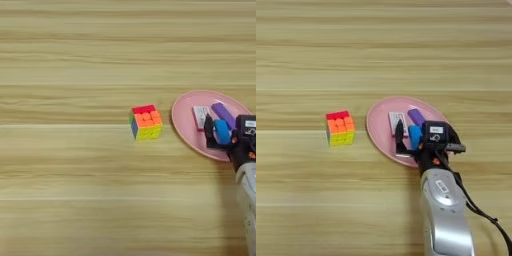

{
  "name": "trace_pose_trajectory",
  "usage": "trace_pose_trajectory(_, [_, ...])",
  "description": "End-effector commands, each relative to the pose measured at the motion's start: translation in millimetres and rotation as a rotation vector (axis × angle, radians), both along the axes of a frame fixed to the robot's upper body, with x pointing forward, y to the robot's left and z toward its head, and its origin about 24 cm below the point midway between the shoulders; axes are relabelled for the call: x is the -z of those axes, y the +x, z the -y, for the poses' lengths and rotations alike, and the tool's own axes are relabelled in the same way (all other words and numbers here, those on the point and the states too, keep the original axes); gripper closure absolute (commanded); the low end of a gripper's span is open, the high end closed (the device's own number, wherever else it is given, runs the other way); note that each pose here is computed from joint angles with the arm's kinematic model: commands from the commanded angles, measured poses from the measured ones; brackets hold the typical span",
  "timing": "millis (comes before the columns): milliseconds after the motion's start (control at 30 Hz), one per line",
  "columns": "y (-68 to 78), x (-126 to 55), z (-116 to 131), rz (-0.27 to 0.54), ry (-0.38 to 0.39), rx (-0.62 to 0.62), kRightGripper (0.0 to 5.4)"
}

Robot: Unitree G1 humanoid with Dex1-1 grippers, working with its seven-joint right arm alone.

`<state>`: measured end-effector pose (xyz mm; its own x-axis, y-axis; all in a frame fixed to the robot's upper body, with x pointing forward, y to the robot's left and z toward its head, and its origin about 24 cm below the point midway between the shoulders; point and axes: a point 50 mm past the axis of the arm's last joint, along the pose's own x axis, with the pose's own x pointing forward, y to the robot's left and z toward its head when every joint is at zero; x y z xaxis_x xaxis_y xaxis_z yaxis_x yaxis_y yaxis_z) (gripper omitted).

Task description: Move the objects on the table

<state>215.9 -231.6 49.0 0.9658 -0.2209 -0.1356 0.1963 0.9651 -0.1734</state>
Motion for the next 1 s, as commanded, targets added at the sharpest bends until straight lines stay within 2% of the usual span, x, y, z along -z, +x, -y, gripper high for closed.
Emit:
trace_pose_trajectory(33, [3.9,-18.0,5.0,0.042,-0.056,0.001,0.02])
trace_pose_trajectory(200, [2.4,-16.3,7.0,0.004,-0.050,0.001,0.02])
trace_pose_trajectory(333, [2.5,-13.9,4.6,-0.016,-0.011,-0.022,0.02])
trace_pose_trajectory(600, [3.5,-14.8,1.8,-0.013,0.044,-0.041,0.02])
trace_pose_trajectory(1000, [4.3,-2.0,4.8,-0.090,0.017,-0.038,0.02])
